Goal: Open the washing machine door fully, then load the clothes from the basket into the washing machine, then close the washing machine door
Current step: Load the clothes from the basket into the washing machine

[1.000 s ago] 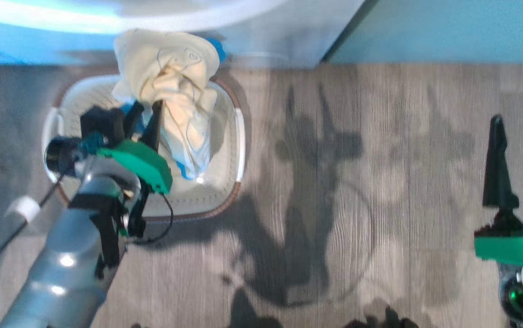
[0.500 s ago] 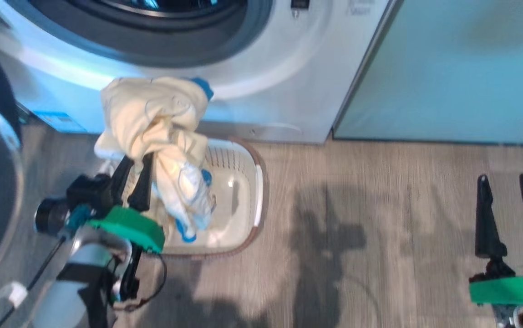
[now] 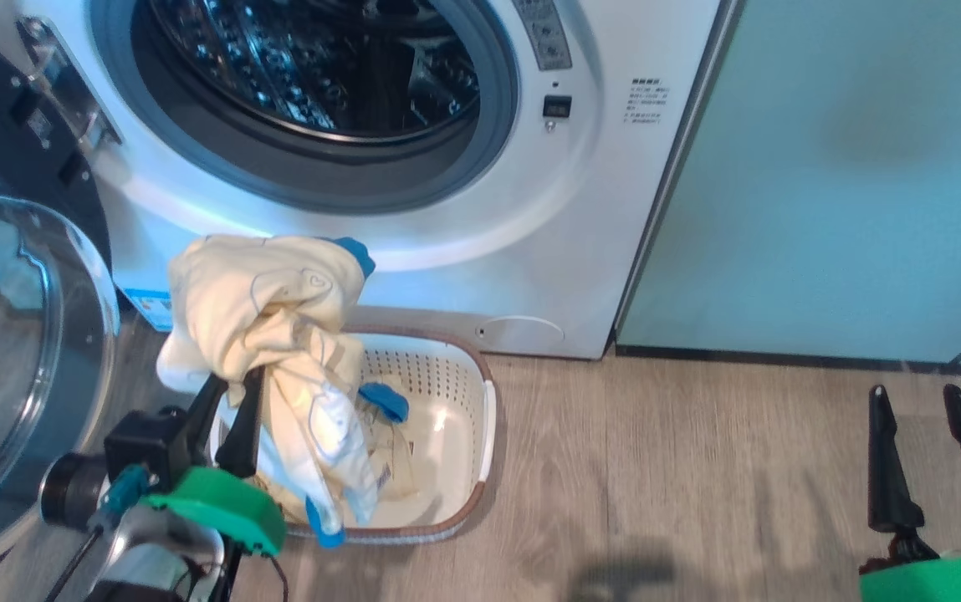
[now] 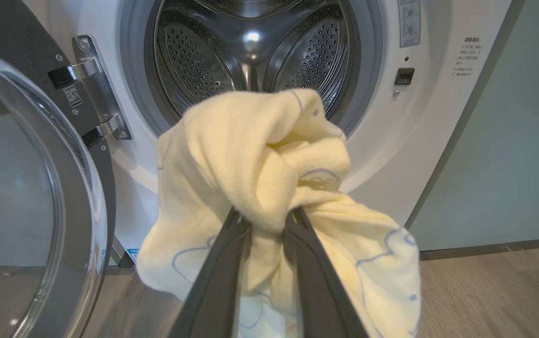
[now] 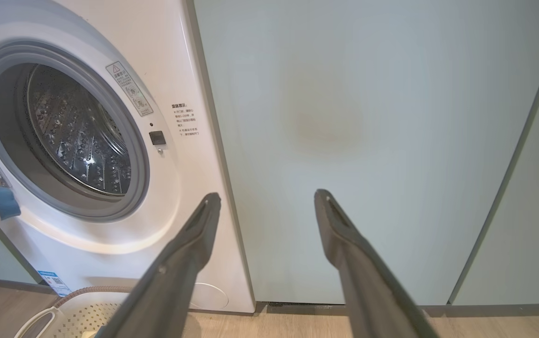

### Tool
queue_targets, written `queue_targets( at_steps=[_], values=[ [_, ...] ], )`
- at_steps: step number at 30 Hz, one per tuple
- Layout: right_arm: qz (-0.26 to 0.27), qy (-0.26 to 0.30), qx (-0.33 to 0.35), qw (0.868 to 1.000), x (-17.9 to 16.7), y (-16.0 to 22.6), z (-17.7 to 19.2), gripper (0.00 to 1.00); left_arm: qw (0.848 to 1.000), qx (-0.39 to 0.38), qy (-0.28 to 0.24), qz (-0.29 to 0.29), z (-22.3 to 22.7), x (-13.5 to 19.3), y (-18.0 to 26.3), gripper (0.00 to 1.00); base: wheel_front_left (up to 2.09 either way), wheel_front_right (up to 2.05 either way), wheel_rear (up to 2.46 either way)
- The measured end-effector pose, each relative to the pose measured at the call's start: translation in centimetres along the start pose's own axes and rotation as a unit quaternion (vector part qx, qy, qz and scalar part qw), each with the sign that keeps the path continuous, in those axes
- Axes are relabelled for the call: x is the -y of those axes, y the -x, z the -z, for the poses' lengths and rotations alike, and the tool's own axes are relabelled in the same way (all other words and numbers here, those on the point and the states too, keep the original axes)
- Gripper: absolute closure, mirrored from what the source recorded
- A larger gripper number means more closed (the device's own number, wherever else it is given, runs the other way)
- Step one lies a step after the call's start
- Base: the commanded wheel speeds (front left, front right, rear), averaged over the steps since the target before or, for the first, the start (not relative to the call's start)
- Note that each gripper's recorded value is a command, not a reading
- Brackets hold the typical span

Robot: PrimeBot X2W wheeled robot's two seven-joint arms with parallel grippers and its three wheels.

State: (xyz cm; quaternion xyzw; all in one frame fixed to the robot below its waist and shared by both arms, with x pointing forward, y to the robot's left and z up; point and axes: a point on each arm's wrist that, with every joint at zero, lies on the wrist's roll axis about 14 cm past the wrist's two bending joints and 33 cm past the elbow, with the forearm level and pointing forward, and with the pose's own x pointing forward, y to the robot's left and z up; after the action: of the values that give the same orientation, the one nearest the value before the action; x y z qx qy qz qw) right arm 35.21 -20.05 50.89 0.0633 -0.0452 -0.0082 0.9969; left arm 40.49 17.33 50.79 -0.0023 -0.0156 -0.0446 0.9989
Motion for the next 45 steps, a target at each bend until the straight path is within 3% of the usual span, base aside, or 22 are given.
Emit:
queue_targets(
  at_steps=[12, 45],
  values=[
    [0.005, -0.001, 0.016, 1.0, 0.2, 1.7, -1.2, 0.0, 1.0, 0.011, -0.001, -0.016, -1.6, -0.5, 2.3, 1.0, 0.0, 0.0, 0.0],
    [0.008, -0.001, -0.002, 1.0, 0.4, 1.5, -0.1, 0.0, 1.0, -0.002, 0.009, -0.004, -0.7, 0.3, 0.9, 1.0, 0.0, 0.0, 0.0]
  ],
)
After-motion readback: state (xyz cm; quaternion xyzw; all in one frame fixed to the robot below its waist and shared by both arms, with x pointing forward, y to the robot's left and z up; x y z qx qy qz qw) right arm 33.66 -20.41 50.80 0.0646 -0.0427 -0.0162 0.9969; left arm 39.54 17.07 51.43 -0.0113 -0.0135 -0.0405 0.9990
